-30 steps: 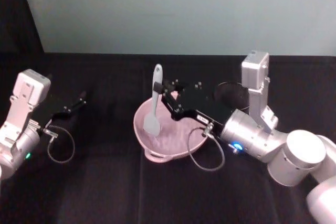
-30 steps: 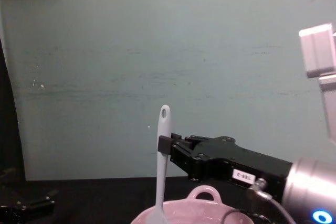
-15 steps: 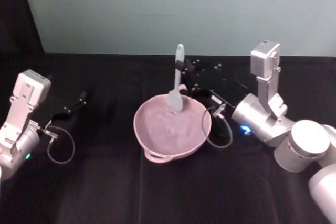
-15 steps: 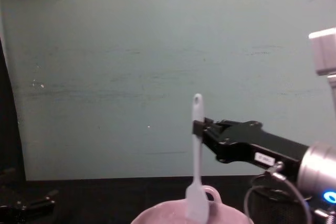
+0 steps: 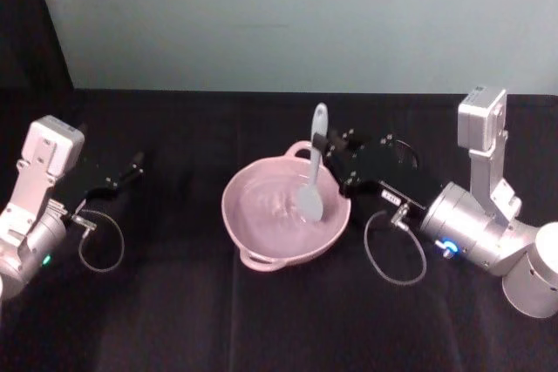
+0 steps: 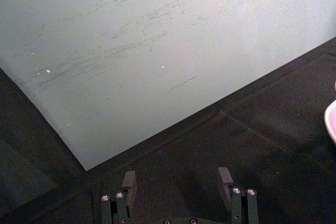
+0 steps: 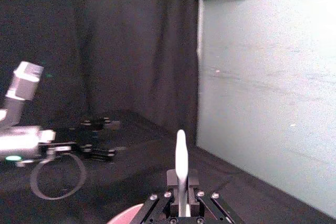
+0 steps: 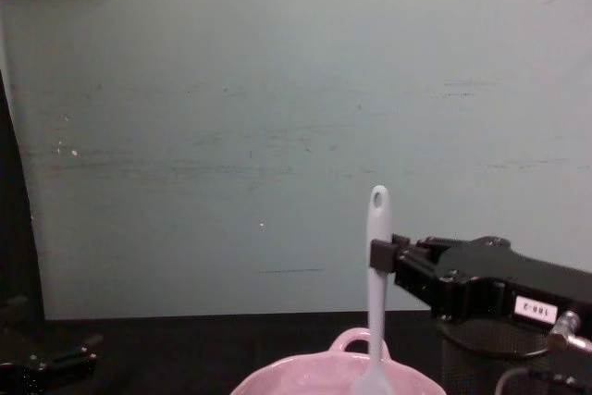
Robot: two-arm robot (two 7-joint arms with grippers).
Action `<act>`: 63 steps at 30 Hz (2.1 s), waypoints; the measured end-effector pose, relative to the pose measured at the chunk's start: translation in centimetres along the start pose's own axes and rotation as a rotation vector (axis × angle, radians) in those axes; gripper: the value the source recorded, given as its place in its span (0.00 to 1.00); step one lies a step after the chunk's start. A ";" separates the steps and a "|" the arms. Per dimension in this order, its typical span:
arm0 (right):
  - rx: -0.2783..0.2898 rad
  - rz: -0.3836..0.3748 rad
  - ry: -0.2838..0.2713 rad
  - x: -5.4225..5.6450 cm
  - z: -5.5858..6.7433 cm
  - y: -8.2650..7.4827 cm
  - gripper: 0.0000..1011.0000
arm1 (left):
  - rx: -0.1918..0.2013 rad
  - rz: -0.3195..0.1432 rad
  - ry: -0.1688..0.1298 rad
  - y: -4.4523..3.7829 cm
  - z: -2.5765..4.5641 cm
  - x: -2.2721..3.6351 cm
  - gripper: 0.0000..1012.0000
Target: Use the one hand to pick up the spoon and stir the clear water in the bowl.
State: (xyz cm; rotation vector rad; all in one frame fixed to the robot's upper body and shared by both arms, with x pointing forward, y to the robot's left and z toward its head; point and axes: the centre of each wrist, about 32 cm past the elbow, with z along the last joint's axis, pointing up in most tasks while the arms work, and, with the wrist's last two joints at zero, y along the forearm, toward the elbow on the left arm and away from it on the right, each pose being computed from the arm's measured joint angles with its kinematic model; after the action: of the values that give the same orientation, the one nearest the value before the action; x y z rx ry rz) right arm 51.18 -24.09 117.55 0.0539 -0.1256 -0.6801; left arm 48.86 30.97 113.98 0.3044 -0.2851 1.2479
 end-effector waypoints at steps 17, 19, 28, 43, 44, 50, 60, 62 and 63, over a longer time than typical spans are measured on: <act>0.055 0.055 0.062 -2.7 -1.2 4.1 0.11 | 0.000 0.000 0.000 0.00 0.00 0.00 1.00; 0.059 0.031 0.047 -2.4 -1.6 4.7 0.11 | 0.000 0.000 0.000 0.00 0.00 0.00 1.00; 0.070 -0.076 -0.042 -0.4 -2.0 5.3 0.11 | 0.000 0.000 0.000 0.00 0.00 0.00 1.00; 0.012 -0.059 -0.045 0.0 -0.1 1.0 0.11 | 0.000 0.000 0.000 0.00 0.00 0.00 1.00; 0.003 -0.043 -0.030 -0.3 0.1 0.6 0.11 | 0.000 0.000 0.000 0.00 0.00 0.00 1.00; -0.021 0.026 0.040 -2.0 -0.1 0.3 0.11 | 0.000 0.000 0.000 0.00 0.00 0.00 1.00; 0.034 0.071 0.105 -4.0 -1.2 2.9 0.11 | 0.000 0.000 0.000 0.00 0.00 0.00 1.00; 0.046 0.068 0.102 -3.9 -1.3 3.4 0.11 | 0.000 0.000 0.000 0.00 0.00 0.00 1.00; 0.058 0.065 0.095 -3.9 -1.3 3.8 0.11 | 0.000 0.000 0.000 0.00 0.00 0.00 1.00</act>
State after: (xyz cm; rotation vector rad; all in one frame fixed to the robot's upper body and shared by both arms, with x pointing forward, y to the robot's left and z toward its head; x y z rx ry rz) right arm 50.78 -18.66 116.19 0.1370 -0.0554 -0.6082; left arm 48.86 30.97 113.98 0.3045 -0.2851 1.2479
